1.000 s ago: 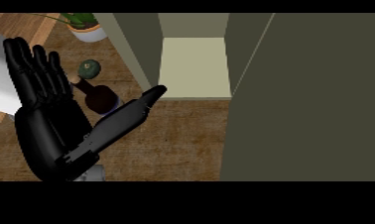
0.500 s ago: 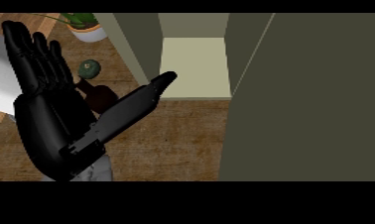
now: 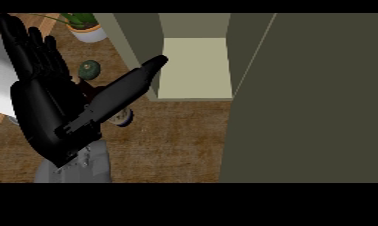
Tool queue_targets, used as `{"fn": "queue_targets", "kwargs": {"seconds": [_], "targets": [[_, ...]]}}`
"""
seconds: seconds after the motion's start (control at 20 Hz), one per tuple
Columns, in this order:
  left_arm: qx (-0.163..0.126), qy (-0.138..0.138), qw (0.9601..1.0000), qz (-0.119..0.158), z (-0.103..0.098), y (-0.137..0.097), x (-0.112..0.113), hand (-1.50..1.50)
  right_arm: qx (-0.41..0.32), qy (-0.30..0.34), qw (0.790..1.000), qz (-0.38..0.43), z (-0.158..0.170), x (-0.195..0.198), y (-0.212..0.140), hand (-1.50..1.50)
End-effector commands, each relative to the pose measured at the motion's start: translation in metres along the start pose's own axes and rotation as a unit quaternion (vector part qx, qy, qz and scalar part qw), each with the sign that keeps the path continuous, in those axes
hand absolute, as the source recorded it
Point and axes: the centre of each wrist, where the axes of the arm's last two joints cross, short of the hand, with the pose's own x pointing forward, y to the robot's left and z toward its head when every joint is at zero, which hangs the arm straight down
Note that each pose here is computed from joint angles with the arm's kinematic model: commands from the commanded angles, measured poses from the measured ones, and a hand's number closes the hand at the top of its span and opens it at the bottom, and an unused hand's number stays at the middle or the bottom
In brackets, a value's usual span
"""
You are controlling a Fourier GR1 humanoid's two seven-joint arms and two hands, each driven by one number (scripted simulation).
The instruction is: Pick up the wine, place it into the cabinet and close the cabinet
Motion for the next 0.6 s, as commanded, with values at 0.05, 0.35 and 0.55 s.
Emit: {"fn": "queue_targets", "kwargs": {"seconds": [0.05, 0.35, 0.55], "targets": [[0.031, 0.006, 0.9995, 0.003, -0.008, 0.0, -0.013, -1.5, 0.017, -0.026, 0.999, -0.017, 0.028, 0.013, -0.003, -1.5], [0.058, 0.002, 0.998, -0.023, -0.015, 0.008, -0.042, -1.5, 0.022, -0.028, 0.999, -0.016, 0.035, 0.025, 0.003, -1.5], [0.059, 0.015, 0.9979, -0.023, -0.015, 0.019, -0.046, -1.5, 0.02, -0.029, 0.999, -0.006, 0.026, 0.03, 0.001, -1.5]]}}
